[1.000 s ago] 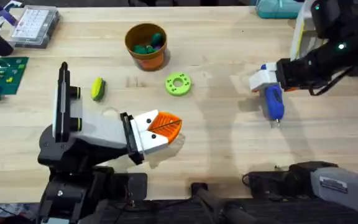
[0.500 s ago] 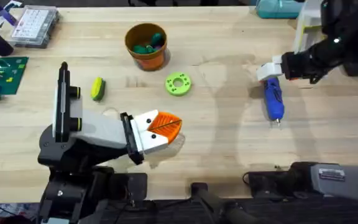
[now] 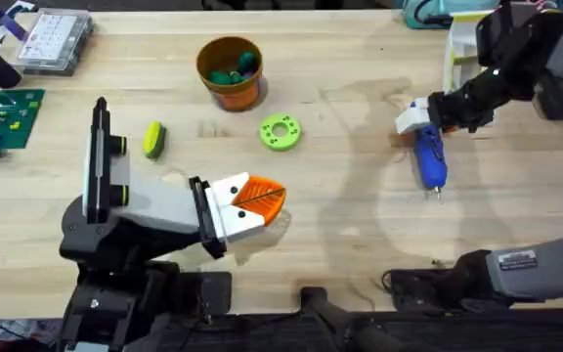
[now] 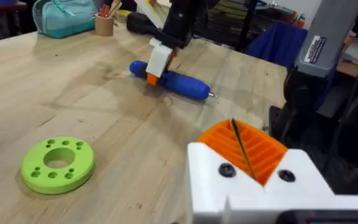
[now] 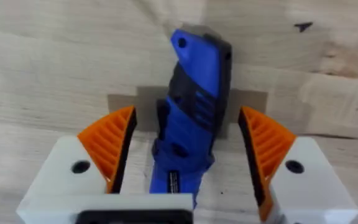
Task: Pick up the gripper from the table and insert it into the empty holder that is missing its gripper. Then pick up a screw, insert it into the mounting hole, and use the screwdriver to tighten it. Finally, clean up the table by picking up the vegetable and placing it into the bucket.
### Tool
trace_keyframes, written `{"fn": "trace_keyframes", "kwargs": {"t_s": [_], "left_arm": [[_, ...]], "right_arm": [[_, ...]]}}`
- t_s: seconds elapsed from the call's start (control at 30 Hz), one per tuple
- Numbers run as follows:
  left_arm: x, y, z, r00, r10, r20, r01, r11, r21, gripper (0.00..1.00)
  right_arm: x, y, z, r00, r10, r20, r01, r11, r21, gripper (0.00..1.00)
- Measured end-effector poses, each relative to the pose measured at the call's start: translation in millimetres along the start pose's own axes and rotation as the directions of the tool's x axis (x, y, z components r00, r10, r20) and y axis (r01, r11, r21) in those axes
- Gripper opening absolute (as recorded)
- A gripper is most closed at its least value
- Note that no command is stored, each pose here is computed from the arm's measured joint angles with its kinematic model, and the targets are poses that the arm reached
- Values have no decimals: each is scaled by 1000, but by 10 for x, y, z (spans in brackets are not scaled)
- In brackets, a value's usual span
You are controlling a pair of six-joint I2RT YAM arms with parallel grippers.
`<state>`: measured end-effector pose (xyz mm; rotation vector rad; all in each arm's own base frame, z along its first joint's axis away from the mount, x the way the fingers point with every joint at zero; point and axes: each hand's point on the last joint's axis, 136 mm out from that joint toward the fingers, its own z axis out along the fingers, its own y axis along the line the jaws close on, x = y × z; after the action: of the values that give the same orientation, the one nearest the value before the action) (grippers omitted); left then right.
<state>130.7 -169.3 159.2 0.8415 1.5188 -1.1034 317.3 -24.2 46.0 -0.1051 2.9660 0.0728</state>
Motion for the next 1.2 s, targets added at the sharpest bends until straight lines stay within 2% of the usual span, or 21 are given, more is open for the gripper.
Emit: {"fn": "trace_keyframes", "kwargs": {"t_s": [0.2, 1.0, 1.03, 1.1, 1.17, 1.2], "left_arm": [[0, 0, 0, 1000, 0, 0, 0, 1000, 0, 15], [0, 0, 0, 1000, 0, 0, 0, 1000, 0, 15], [0, 0, 0, 1000, 0, 0, 0, 1000, 0, 15], [0, 0, 0, 1000, 0, 0, 0, 1000, 0, 15], [0, 0, 0, 1000, 0, 0, 0, 1000, 0, 15], [0, 0, 0, 1000, 0, 0, 0, 1000, 0, 15]], "right_arm": [[58, -32, 66, 999, 14, -32, -14, 1000, -4, 977], [8, -88, 166, 999, 16, -40, -15, 1000, 17, 972], [7, -90, 166, 999, 16, -40, -15, 1000, 18, 945], [-15, -103, 163, 999, 15, -31, -14, 1000, 22, 824], [-47, -115, 162, 1000, 13, -19, -13, 1000, 24, 605], [-63, -125, 167, 1000, 14, -14, -13, 1000, 28, 439]]}}
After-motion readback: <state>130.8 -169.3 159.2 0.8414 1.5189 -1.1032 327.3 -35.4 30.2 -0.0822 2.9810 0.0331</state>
